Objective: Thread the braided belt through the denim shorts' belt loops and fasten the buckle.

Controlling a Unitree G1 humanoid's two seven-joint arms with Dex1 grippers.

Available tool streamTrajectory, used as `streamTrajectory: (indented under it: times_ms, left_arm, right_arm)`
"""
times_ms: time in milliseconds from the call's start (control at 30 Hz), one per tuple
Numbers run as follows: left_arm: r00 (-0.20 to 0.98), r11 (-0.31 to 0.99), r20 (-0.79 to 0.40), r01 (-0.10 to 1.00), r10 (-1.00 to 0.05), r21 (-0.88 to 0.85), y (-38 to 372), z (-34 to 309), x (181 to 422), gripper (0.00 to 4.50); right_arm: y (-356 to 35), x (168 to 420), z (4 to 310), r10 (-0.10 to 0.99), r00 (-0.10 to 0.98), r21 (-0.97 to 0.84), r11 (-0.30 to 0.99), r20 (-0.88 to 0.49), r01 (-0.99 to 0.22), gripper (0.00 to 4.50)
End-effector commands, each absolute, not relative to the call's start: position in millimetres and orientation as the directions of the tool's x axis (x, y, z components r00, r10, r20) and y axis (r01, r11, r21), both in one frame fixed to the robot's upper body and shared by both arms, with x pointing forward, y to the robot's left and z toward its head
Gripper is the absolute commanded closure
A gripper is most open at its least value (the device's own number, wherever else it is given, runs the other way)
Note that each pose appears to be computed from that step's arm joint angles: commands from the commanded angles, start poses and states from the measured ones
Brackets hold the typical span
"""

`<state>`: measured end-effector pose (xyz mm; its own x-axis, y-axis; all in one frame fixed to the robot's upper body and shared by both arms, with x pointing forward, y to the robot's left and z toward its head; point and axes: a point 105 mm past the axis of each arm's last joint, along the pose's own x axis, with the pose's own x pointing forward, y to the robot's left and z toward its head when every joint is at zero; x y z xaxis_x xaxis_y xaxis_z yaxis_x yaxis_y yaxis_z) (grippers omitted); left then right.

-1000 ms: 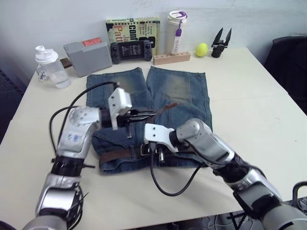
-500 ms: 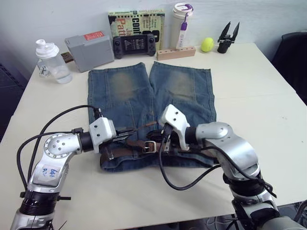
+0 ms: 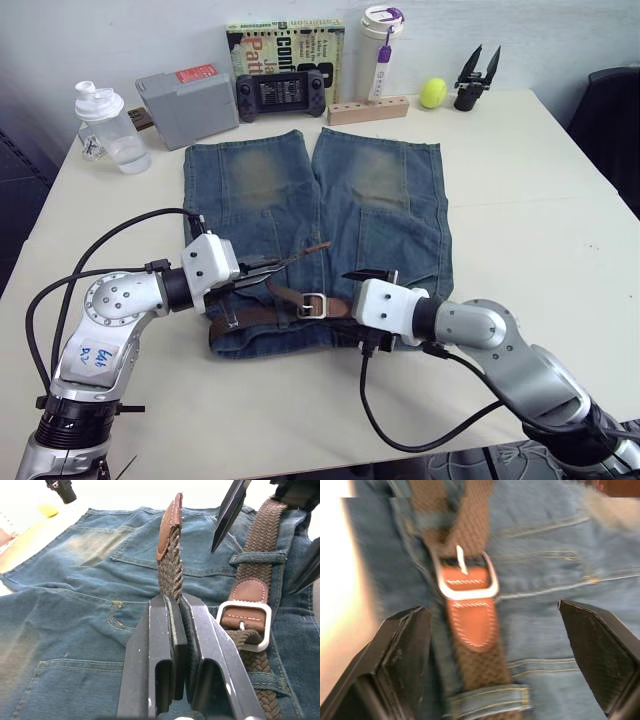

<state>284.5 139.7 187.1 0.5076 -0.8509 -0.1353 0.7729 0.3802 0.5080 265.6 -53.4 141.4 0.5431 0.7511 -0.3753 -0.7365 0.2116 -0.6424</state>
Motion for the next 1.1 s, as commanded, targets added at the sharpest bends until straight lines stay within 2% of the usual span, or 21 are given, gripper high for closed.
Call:
streamTrajectory:
  times_ms: [33, 467, 600, 667, 867, 900, 967, 1000, 1033, 1100]
  left_arm:
    - [0.521, 0.4, -0.097, 0.75, -0.848, 0.527, 145.1, 201.4, 284.6, 4.5]
    - [0.543, 0.414, -0.116, 0.747, -0.832, 0.52, 149.7, 198.9, 285.9, 4.5]
    - [0.551, 0.423, -0.117, 0.745, -0.827, 0.516, 151.5, 199.3, 288.7, 4.5]
    - [0.554, 0.427, -0.113, 0.741, -0.825, 0.518, 151.6, 201.2, 290.9, 4.5]
    - [0.546, 0.441, -0.069, 0.739, -0.835, 0.509, 149.3, 214.8, 294.4, 4.5]
    - [0.543, 0.444, -0.059, 0.74, -0.838, 0.506, 148.7, 218.1, 294.6, 4.5]
    - [0.539, 0.447, -0.047, 0.741, -0.841, 0.501, 147.7, 221.4, 294.6, 4.5]
    - [0.539, 0.449, -0.044, 0.743, -0.841, 0.497, 147.4, 222.1, 294.4, 4.5]
    - [0.538, 0.451, -0.043, 0.744, -0.842, 0.494, 147.3, 222.4, 294.3, 4.5]
    - [0.539, 0.453, -0.043, 0.746, -0.841, 0.489, 147.3, 222.5, 294.1, 4.5]
  right_arm:
    - [-45.9, 265.3, 141.3, 0.755, 0.562, -0.716, 0.181, -0.338, -0.674, 0.15]
    - [-47.7, 273.9, 128.7, 0.701, 0.624, -0.718, 0.23, -0.346, -0.657, 0.15]
    - [-50.6, 272.4, 126.6, 0.691, 0.629, -0.705, 0.243, -0.357, -0.666, 1.39]
    - [-49.6, 267.7, 130.0, 0.707, 0.616, -0.69, 0.253, -0.347, -0.678, 2.39]
    - [-56.7, 260.7, 138.3, 0.714, 0.615, -0.695, 0.254, -0.334, -0.673, 2.39]
    - [-57.4, 261.9, 139.0, 0.71, 0.625, -0.699, 0.265, -0.325, -0.664, 2.02]
    - [-57.9, 263.2, 138.2, 0.705, 0.633, -0.7, 0.275, -0.32, -0.659, 1.64]
    - [-57.6, 263.0, 137.2, 0.704, 0.634, -0.699, 0.275, -0.322, -0.66, 1.3]
    - [-57.4, 262.7, 136.5, 0.703, 0.633, -0.698, 0.274, -0.324, -0.661, 0.75]
    - [-56.0, 258.9, 138.0, 0.713, 0.625, -0.692, 0.276, -0.318, -0.667, 0.07]
